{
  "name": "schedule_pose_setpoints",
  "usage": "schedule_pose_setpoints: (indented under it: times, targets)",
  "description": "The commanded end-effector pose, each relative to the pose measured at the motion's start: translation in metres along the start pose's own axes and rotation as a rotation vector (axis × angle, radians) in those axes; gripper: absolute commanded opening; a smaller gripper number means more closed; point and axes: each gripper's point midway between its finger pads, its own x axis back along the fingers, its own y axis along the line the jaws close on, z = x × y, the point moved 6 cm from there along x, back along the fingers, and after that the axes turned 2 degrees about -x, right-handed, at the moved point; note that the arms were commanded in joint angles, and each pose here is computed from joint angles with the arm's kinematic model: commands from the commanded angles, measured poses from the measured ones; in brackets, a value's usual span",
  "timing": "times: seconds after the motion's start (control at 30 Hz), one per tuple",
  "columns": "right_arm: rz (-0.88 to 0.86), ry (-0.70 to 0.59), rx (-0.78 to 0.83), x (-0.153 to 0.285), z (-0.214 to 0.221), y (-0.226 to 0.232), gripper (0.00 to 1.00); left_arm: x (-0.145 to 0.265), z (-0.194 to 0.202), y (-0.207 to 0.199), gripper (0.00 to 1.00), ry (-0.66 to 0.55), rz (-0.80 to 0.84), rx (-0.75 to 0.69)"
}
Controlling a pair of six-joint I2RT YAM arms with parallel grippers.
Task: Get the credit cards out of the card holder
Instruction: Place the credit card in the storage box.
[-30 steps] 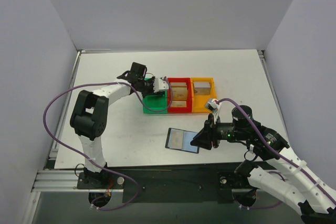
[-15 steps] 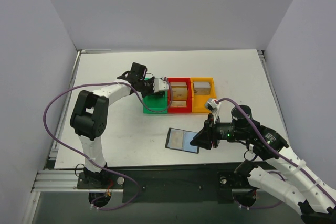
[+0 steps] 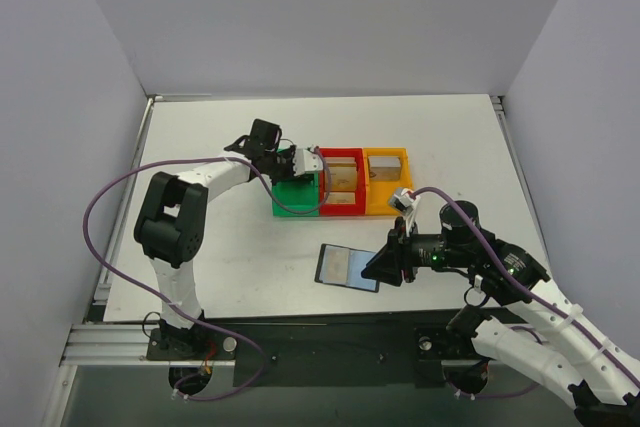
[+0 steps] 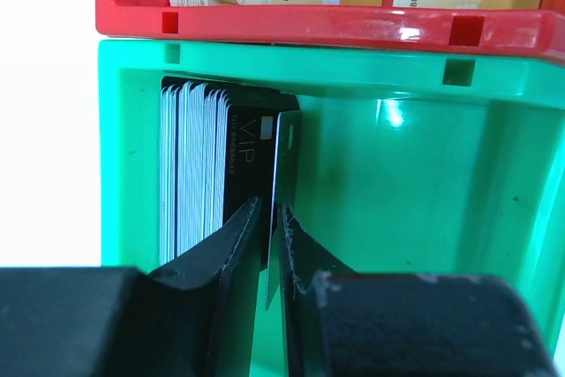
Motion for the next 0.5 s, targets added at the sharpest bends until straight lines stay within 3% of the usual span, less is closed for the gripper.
schedule_pose_setpoints:
  times: [0.0,0.47]
  targets:
    - [-0.024,-0.039,0.023,0.000,-0.010,0.006,0.29,0.019,-0.029,0.030,0.23,-0.056,-0.117,-0.058]
    - [-0.028,-0.036,0.024,-0.002,-0.010,0.006,0.28,0.034,-0.043,0.043,0.24,-0.067,-0.185,-0.089]
